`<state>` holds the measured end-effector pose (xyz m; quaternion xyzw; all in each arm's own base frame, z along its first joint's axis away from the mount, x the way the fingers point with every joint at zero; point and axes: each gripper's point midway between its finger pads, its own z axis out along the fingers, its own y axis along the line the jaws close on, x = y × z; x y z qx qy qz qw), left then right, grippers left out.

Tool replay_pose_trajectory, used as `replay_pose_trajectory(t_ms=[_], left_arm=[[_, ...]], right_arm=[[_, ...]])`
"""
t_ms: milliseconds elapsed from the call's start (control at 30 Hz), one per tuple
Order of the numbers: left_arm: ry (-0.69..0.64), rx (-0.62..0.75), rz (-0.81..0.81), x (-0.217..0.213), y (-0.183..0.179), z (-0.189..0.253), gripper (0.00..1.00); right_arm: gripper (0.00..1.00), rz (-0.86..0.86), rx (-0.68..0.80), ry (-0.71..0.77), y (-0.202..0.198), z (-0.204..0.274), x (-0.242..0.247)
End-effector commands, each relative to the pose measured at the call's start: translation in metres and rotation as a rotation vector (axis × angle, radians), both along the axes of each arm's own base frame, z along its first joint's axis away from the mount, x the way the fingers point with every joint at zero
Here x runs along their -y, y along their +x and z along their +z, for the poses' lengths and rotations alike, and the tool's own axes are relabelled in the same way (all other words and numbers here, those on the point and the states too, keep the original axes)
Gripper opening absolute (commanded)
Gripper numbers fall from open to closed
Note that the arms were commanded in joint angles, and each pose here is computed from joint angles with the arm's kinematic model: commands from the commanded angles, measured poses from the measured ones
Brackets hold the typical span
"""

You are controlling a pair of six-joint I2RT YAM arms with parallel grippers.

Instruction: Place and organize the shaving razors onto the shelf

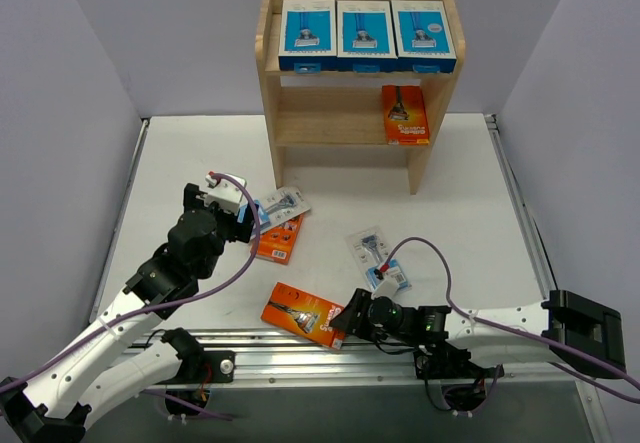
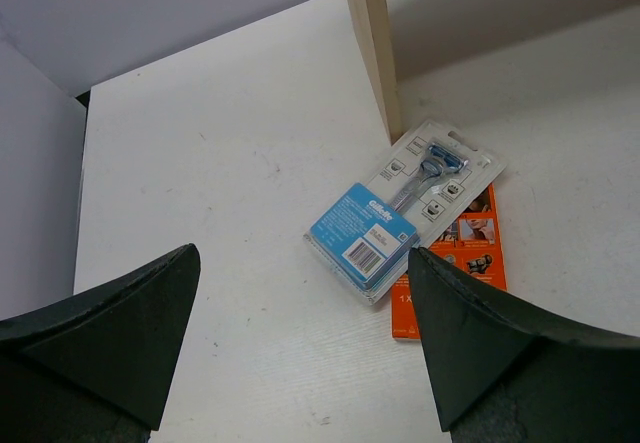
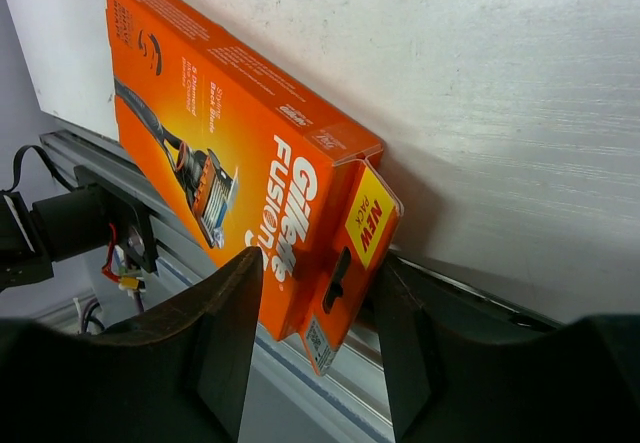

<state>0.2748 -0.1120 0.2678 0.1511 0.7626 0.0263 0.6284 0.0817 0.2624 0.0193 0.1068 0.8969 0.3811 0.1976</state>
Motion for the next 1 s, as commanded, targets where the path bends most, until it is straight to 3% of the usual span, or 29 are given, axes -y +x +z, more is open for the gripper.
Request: replay_pose_trajectory(t_ms=[0,333,633,967], left_arm=[[-0.060,0.041,-0.008,0.003,0.000,0.022,0.94],[-0.074,0.049,-0.013,0.002,-0.002,0.025,0.94],[-0.080,0.051,-0.016,0.002,-0.003,0.026,0.94],[-0.092,0.054,-0.019,0.003,-0.004,0.026,0.94]], right_arm=[[0.44,-0.025,0.016,0.011,0.006,0.006,-0.006],[0.34,-0.023,-0.016,0.013,0.000,0.000,-0.011],[0.01,-0.048,-0.031,0.033,0.002,0.004,-0.017],[0.00,-0.215,0.017,0.188,0.027,0.055,-0.015]])
